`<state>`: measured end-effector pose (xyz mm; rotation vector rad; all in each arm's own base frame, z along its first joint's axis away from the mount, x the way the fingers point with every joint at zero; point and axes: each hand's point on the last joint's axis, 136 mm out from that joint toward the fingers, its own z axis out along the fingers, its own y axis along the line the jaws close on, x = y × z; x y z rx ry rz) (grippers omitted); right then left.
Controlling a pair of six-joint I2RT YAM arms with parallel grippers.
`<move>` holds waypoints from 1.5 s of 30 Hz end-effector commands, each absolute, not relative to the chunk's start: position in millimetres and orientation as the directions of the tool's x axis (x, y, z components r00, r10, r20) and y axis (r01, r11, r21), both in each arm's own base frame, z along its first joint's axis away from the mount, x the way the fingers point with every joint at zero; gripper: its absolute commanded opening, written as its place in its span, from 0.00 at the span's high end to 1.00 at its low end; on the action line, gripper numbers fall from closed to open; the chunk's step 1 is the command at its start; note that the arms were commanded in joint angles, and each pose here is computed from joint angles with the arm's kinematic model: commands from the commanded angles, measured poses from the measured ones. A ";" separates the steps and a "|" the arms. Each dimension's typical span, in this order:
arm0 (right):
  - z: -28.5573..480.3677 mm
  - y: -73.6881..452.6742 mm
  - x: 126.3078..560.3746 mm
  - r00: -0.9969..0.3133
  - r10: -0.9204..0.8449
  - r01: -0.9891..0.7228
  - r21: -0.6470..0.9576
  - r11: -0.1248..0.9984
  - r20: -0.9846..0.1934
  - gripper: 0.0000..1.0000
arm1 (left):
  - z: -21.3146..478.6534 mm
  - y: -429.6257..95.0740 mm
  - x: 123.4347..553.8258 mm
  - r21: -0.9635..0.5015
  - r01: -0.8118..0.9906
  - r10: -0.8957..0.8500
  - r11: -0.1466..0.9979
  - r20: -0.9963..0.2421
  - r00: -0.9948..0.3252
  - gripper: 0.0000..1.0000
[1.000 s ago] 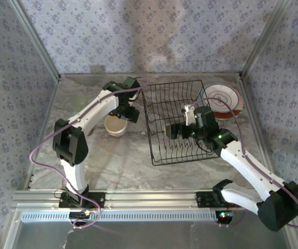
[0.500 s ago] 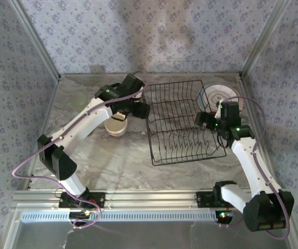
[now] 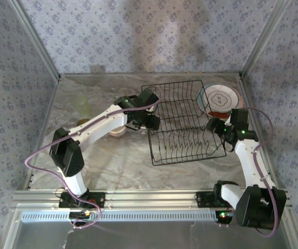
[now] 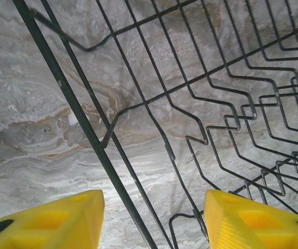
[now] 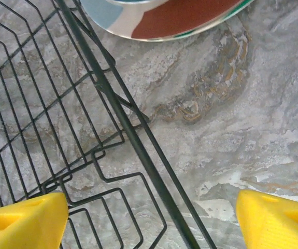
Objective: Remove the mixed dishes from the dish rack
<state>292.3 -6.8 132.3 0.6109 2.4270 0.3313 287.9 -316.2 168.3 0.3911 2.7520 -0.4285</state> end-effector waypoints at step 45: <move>103.6 49.8 388.9 -0.746 0.493 0.257 0.491 0.833 -0.447 0.60 | 127.6 -306.6 366.7 -0.242 0.132 0.049 0.961 -0.321 -0.946 0.98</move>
